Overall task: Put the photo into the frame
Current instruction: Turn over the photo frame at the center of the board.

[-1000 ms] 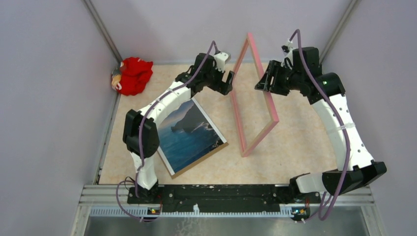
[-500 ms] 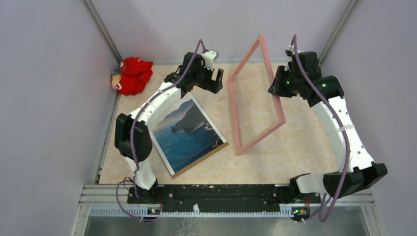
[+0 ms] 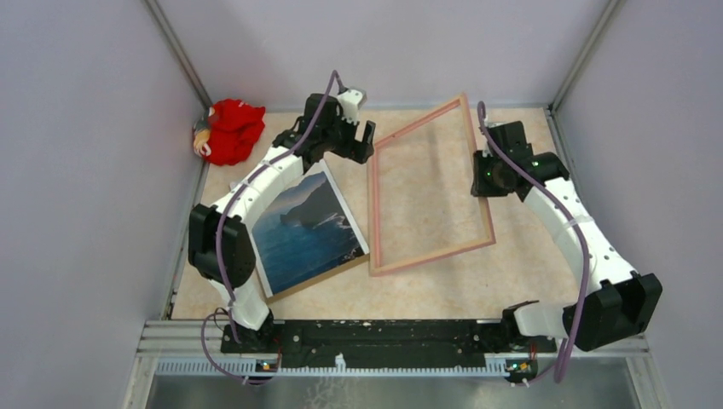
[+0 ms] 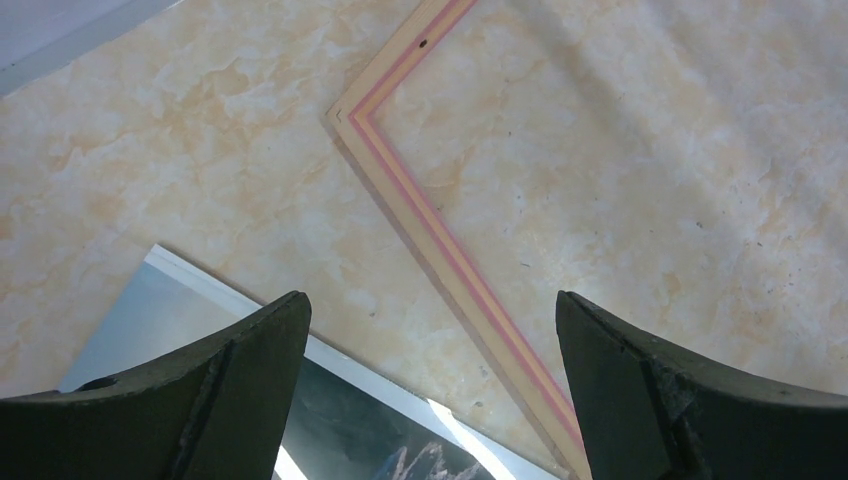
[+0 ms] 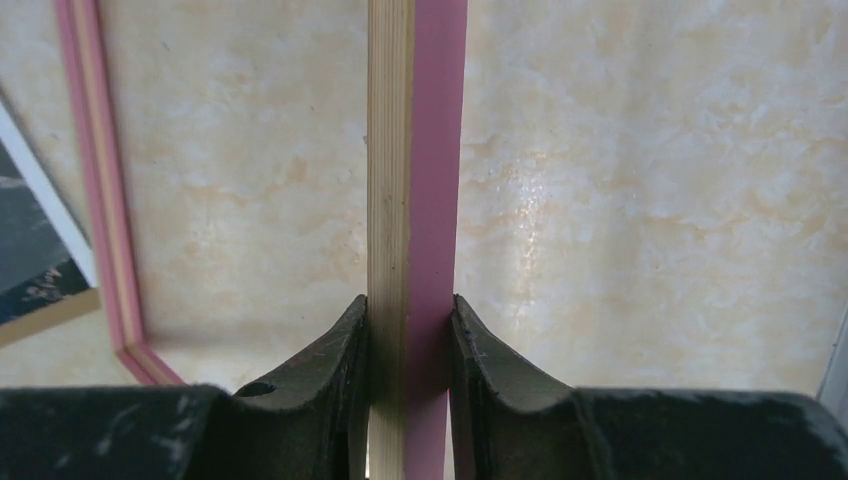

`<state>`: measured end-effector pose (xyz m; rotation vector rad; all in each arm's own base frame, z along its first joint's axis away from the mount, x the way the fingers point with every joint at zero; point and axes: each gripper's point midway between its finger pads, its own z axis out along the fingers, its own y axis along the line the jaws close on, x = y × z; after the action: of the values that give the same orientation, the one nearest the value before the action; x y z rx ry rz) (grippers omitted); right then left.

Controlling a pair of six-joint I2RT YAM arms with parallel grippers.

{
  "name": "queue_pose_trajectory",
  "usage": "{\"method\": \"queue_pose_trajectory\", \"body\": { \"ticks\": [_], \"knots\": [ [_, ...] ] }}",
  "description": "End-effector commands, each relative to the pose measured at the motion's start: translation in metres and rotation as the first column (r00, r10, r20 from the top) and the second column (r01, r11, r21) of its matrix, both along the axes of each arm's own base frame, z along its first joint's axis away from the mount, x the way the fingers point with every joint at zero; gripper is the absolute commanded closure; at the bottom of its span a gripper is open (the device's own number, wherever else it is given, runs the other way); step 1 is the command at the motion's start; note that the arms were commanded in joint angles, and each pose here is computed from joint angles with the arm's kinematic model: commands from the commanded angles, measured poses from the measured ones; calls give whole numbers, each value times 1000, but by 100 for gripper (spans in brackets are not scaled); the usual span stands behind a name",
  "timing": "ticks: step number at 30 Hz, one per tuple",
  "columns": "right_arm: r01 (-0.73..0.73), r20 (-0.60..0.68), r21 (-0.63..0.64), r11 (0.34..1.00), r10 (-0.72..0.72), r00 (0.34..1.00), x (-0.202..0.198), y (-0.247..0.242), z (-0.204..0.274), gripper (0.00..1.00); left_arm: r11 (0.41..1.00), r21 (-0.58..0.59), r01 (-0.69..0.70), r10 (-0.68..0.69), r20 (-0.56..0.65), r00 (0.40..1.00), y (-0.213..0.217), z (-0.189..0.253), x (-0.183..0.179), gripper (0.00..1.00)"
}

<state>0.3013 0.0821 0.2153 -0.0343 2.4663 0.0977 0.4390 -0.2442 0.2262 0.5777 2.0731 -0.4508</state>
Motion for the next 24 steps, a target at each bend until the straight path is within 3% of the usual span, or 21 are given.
{"method": "queue_pose_trajectory", "body": {
  "ticks": [1, 13, 24],
  "knots": [
    [-122, -90, -164, 979, 109, 990, -15, -9, -28, 95, 1000, -4, 3, -3, 77, 997, 4, 24, -1, 1],
    [-81, -282, -465, 882, -61, 957, -17, -47, -124, 95, 994, 102, -32, 29, 33, 999, 19, -20, 1, 1],
    [62, -251, -599, 799, -261, 932, -10, -71, -174, 95, 988, 150, -26, 19, 53, 998, 30, -20, -6, 2]
  ]
}}
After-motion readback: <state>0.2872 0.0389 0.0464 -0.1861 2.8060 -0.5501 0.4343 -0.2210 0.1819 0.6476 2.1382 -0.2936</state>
